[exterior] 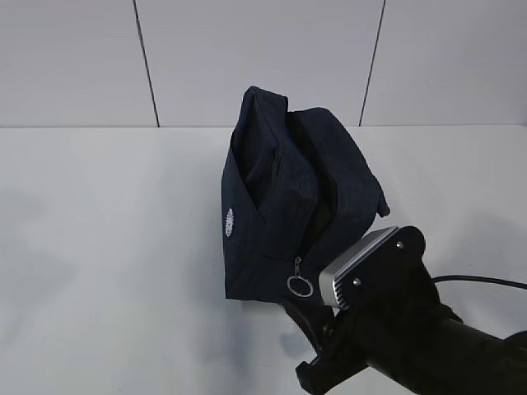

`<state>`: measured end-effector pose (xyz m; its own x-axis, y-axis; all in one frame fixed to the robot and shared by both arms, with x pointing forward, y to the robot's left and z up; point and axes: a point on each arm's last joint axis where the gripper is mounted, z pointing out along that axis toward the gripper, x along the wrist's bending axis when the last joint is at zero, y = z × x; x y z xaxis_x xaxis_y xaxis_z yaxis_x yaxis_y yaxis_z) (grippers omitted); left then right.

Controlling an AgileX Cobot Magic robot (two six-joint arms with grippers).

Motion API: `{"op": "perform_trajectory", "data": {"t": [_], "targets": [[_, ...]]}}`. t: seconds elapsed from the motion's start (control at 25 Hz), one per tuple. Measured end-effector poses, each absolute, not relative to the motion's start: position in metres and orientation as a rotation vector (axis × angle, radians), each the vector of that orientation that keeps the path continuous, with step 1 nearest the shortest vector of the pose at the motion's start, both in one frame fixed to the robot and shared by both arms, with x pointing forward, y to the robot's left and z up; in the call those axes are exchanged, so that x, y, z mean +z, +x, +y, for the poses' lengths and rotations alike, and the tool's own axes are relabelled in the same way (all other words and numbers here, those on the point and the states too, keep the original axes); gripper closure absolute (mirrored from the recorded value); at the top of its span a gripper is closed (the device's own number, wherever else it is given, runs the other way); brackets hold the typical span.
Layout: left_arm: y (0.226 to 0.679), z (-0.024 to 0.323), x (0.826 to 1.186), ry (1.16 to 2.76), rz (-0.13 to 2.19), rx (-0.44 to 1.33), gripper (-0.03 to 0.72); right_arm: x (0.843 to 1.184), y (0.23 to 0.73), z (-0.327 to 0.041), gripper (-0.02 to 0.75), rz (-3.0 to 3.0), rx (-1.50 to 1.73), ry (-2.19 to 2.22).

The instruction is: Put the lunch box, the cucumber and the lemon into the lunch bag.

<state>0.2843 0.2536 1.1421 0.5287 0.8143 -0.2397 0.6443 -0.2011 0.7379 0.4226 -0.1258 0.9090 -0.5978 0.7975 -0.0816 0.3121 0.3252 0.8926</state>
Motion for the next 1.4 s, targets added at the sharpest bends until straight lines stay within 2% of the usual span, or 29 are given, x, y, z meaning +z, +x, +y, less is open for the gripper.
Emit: {"op": "perform_trajectory", "data": {"t": [0.28, 0.64, 1.4], "targets": [[0.284, 0.254, 1.142, 1.928, 1.191, 0.256, 0.302, 0.892, 0.426, -0.126, 0.338, 2.107, 1.158, 1.017], [0.284, 0.254, 1.142, 1.928, 1.191, 0.256, 0.302, 0.892, 0.433, -0.13, 0.339, 2.065, 1.156, 1.04], [0.284, 0.254, 1.142, 1.926, 1.191, 0.257, 0.302, 0.882, 0.446, -0.11, 0.341, 2.112, 1.179, 0.975]]}}
